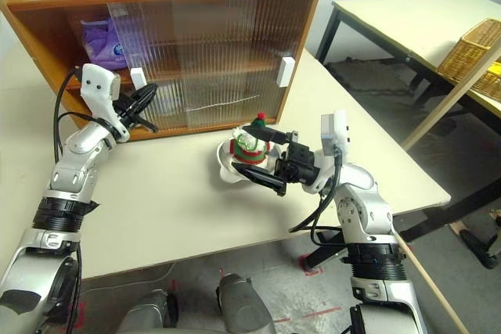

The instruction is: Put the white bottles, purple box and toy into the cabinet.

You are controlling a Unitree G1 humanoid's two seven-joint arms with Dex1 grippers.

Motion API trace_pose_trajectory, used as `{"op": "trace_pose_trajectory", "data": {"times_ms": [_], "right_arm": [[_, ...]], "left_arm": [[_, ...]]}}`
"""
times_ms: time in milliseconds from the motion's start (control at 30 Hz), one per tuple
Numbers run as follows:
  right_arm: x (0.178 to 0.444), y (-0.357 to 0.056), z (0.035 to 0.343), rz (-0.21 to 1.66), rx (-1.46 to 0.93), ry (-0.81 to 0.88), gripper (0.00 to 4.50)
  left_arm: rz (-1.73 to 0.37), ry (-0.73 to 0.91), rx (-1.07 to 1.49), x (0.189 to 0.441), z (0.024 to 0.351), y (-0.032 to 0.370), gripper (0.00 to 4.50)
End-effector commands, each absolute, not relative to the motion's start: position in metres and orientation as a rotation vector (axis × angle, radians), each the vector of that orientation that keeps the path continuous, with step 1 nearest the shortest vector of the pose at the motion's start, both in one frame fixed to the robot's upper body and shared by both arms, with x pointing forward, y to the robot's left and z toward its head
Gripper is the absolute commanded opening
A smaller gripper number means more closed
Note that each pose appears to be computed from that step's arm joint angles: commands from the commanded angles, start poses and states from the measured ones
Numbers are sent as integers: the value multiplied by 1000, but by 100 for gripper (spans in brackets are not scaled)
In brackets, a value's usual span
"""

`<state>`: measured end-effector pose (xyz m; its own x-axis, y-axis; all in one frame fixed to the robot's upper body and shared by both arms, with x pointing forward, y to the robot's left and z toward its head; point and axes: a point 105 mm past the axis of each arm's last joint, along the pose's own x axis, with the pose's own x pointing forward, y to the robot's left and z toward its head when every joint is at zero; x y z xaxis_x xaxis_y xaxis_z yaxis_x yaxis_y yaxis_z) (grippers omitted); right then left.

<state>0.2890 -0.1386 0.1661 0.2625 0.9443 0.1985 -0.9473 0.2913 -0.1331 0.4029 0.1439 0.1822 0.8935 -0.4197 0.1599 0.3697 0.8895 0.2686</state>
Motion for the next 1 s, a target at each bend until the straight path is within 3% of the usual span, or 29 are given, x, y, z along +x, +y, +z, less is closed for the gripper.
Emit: {"op": "trace_pose_trajectory", "data": {"times_ms": [33,1000], "right_arm": [[287,-137,164,1293,20,-252,450],[289,-136,163,1312,20,-243,450]], "left_arm": [[-282,-187,235,403,181,181,4],[0,-135,294,371,181,282,4]]}}
